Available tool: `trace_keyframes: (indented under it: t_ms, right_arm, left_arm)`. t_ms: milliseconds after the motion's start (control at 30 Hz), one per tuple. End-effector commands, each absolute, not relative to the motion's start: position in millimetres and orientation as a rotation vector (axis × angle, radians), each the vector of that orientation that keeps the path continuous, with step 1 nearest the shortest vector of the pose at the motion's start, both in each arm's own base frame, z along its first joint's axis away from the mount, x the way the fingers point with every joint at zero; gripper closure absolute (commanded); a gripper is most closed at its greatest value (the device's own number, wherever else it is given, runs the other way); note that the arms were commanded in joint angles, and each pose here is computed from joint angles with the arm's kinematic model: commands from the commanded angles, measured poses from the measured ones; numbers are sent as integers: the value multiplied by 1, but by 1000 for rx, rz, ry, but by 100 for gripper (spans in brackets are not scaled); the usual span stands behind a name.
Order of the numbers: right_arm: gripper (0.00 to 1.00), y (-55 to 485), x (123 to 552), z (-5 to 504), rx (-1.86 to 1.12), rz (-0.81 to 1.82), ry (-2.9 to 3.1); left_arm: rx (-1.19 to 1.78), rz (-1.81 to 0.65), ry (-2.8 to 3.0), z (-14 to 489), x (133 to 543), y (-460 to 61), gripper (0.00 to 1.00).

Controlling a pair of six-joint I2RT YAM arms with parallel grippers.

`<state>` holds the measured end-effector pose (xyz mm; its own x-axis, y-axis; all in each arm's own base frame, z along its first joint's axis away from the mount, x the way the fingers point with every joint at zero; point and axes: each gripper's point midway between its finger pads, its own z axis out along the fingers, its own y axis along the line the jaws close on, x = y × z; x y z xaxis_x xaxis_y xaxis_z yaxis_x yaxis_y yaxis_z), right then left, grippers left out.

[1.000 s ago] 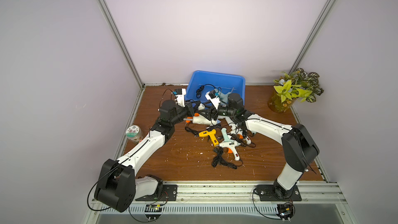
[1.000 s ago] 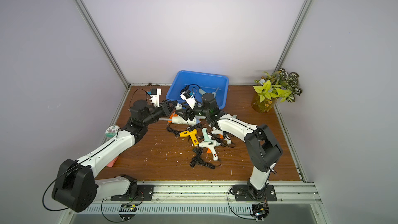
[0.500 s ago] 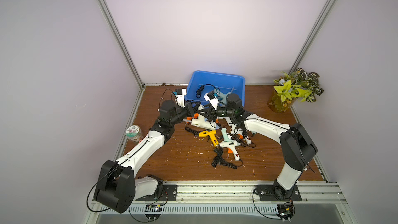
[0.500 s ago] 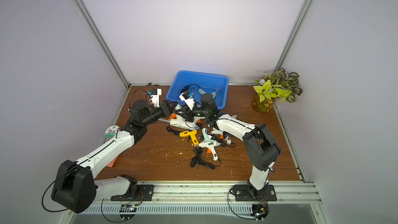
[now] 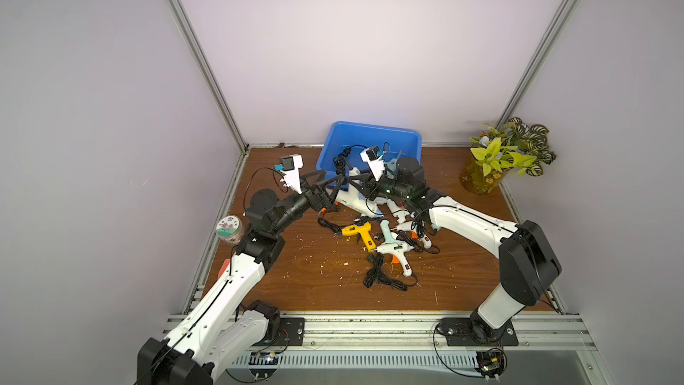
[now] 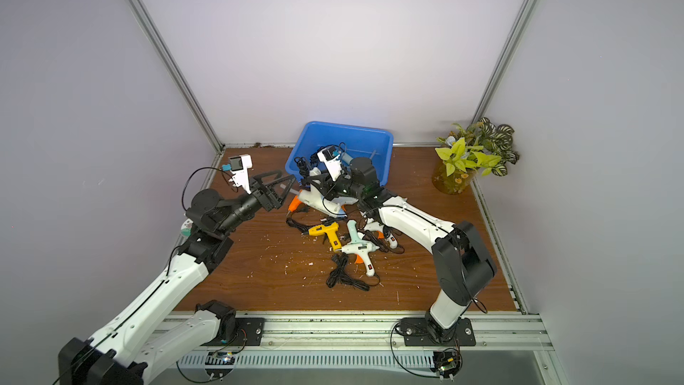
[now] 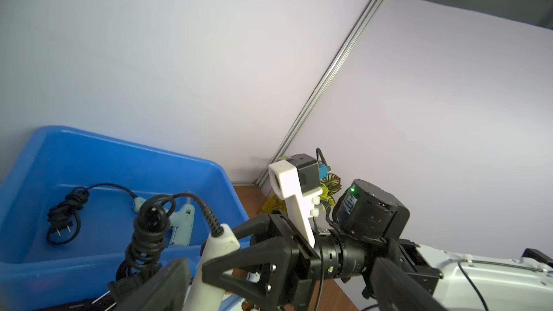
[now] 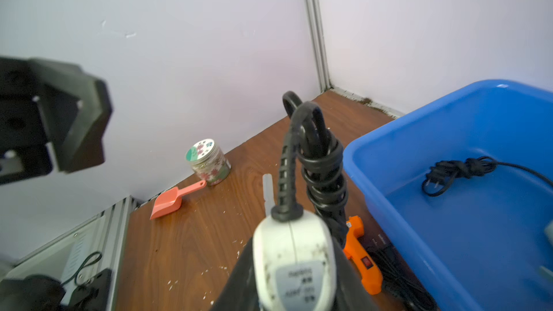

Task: Put the hot melt glue gun into the storage box
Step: Place the hot melt adhesive gun in the storage box.

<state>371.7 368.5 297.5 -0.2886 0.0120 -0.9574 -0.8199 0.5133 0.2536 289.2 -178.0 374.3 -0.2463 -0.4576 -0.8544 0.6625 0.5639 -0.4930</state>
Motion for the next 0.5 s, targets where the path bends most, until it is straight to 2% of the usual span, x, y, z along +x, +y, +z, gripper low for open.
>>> trace_keyframes:
  t_ms: [0,233,467]
  right_arm:
    - [100,341,391,410,-525,859,1409]
    - [100,325,445,458,-452,777,1283]
    - [100,328,521,450,-469,730,1301]
  left_arm:
    - [147,-942,1423,381,283,-159,0]
    - [57,-798,1454,366,281,-133,0]
    - [32,-741,1516,347,286,-128,0]
